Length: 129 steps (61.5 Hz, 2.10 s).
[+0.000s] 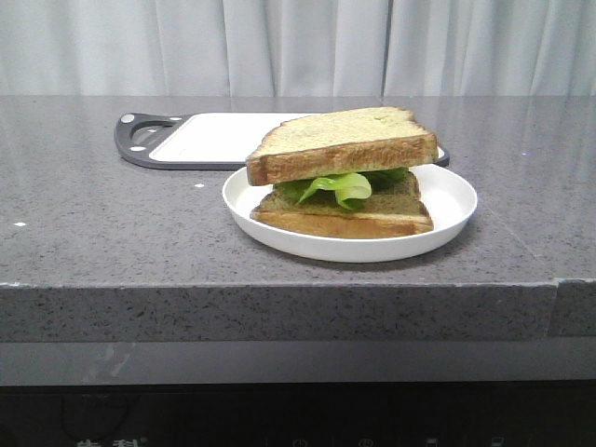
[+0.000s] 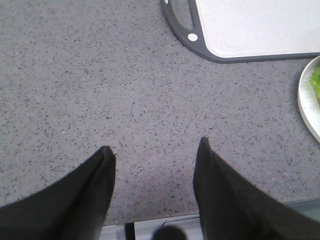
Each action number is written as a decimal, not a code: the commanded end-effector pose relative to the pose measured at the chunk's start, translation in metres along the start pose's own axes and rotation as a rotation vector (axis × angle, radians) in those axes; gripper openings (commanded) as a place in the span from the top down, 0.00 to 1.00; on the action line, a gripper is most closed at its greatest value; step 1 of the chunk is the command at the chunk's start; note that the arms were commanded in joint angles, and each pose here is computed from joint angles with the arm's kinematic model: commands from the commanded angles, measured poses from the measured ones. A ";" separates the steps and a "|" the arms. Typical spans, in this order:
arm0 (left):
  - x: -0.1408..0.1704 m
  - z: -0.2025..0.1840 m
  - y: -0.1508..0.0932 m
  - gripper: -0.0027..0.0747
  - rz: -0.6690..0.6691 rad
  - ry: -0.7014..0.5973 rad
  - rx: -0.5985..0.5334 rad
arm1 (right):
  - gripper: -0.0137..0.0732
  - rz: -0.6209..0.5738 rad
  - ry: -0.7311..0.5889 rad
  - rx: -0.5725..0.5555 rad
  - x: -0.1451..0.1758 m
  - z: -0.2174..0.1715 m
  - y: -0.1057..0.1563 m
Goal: Left arm grabs bread, right arm adds lettuce
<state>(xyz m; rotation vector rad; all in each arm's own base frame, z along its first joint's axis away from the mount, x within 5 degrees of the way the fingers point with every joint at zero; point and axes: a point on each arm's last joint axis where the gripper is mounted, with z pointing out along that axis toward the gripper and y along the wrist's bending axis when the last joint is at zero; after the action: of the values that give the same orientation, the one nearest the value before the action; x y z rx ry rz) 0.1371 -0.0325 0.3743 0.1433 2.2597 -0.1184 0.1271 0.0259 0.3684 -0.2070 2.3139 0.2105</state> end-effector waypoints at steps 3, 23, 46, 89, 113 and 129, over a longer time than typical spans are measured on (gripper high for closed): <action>0.003 -0.015 0.003 0.49 -0.015 -0.167 0.010 | 0.30 -0.001 -0.171 0.017 -0.004 -0.009 0.000; 0.015 -0.018 0.004 0.81 -0.020 -0.219 0.026 | 0.50 -0.002 -0.218 0.021 0.001 -0.014 0.000; 0.012 -0.019 0.003 0.99 -0.019 -0.251 0.033 | 0.92 -0.001 -0.201 0.019 0.002 -0.014 0.000; 0.075 -0.008 0.018 0.99 -0.151 -0.403 -0.020 | 0.92 -0.001 -0.203 0.019 0.002 -0.014 0.000; 0.165 0.027 0.024 0.99 -0.303 -0.691 -0.017 | 0.92 -0.001 -0.203 0.019 0.002 -0.014 0.000; 0.182 0.039 0.026 0.99 -0.299 -0.780 -0.018 | 0.92 -0.001 -0.201 0.018 0.003 -0.014 0.000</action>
<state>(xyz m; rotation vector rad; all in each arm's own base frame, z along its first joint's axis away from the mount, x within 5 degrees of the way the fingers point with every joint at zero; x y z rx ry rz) 0.0561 -0.0021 0.1971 -0.2168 1.6371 -0.2446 0.1142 0.0237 0.3638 -0.1771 2.2009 0.2079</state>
